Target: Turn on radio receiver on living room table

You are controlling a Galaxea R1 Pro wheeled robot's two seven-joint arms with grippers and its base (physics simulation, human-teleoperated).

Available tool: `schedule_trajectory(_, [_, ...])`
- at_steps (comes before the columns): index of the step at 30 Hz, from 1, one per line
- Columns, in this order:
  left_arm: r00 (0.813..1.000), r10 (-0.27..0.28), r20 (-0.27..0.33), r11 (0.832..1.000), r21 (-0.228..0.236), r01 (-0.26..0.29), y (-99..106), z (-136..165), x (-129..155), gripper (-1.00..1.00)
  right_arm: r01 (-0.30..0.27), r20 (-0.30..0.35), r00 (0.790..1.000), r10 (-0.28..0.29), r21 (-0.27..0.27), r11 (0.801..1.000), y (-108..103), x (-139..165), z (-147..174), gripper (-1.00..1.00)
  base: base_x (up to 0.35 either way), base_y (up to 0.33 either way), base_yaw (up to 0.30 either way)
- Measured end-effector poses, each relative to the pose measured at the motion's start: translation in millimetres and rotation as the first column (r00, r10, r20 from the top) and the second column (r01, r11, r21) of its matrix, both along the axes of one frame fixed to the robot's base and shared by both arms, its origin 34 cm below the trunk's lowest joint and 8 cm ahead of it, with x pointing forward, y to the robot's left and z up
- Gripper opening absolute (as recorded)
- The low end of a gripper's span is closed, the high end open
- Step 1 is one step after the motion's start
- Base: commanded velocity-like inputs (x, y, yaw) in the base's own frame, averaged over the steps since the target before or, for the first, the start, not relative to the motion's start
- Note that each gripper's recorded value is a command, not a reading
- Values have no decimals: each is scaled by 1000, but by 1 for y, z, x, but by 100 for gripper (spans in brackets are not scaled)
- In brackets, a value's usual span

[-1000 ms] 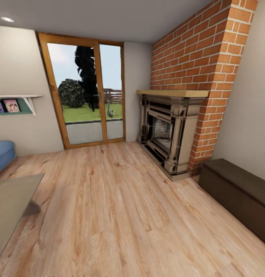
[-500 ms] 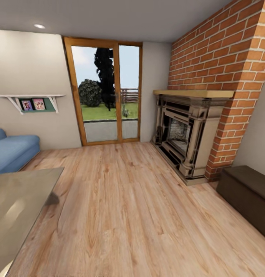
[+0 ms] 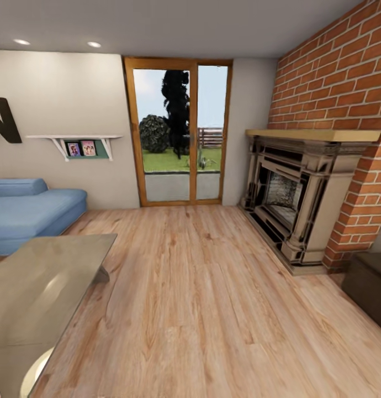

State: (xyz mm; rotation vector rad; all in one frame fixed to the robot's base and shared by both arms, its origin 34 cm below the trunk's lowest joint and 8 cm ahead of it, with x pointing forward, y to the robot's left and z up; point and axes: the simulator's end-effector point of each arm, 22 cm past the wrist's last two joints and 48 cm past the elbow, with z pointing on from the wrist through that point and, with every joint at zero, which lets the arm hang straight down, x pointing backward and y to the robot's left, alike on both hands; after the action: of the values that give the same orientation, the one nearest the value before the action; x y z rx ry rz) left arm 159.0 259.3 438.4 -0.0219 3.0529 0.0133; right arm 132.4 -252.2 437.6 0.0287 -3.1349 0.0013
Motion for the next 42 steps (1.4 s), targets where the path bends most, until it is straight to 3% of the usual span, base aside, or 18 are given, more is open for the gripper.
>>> schedule_trajectory(42, [1000, 0, 0, 1000, 0, 0, 0, 0, 0, 100, 0, 1, 1000, 0, 0, 1000, 0, 0, 0, 100, 0, 0, 271])
